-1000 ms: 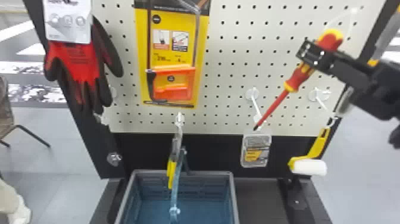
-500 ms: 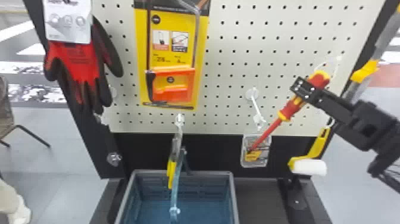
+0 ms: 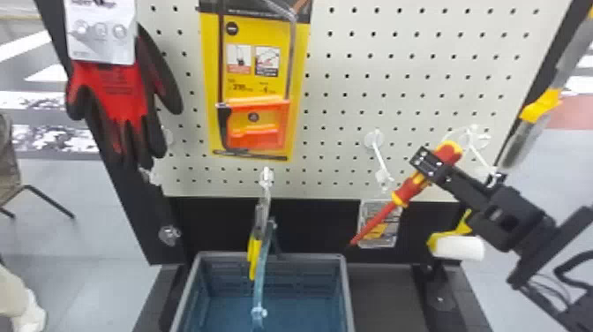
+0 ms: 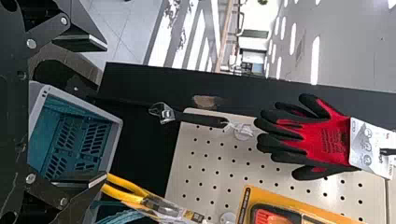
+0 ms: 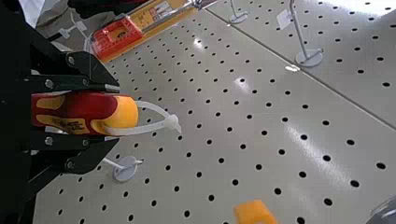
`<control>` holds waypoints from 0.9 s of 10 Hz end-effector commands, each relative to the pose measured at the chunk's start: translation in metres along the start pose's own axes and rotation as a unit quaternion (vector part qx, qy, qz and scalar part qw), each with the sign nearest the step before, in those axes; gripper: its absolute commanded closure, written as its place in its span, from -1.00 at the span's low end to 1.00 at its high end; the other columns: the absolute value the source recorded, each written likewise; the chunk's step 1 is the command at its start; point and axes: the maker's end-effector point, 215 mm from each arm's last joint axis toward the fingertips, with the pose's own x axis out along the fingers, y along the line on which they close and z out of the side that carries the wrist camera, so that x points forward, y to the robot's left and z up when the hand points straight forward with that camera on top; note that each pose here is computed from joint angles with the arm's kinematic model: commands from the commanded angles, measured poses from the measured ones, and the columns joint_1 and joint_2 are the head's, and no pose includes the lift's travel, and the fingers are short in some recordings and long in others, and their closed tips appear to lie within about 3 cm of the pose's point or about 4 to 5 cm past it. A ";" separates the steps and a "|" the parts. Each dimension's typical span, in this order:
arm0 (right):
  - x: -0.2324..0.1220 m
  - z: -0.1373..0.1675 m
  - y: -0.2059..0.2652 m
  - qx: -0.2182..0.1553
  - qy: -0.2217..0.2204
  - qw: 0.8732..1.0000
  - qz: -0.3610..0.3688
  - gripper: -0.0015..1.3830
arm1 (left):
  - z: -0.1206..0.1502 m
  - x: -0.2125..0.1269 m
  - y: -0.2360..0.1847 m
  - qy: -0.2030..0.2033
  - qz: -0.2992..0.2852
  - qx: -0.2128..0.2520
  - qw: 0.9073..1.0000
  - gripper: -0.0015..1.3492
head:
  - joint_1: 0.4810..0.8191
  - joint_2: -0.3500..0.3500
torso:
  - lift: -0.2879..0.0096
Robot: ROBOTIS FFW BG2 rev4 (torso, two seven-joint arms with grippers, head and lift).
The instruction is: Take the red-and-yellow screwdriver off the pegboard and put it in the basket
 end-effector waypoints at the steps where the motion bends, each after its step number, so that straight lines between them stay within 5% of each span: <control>1: -0.002 -0.009 -0.007 0.011 -0.010 1.000 -0.012 0.70 | 0.000 0.000 0.001 0.000 0.001 0.000 1.000 -0.53 | -0.60 0.00 | 0.26; 9: -0.017 -0.054 -0.033 0.043 -0.012 0.997 -0.056 0.70 | -0.003 -0.001 0.003 0.001 0.002 0.001 1.000 -0.53 | -0.60 0.00 | 0.26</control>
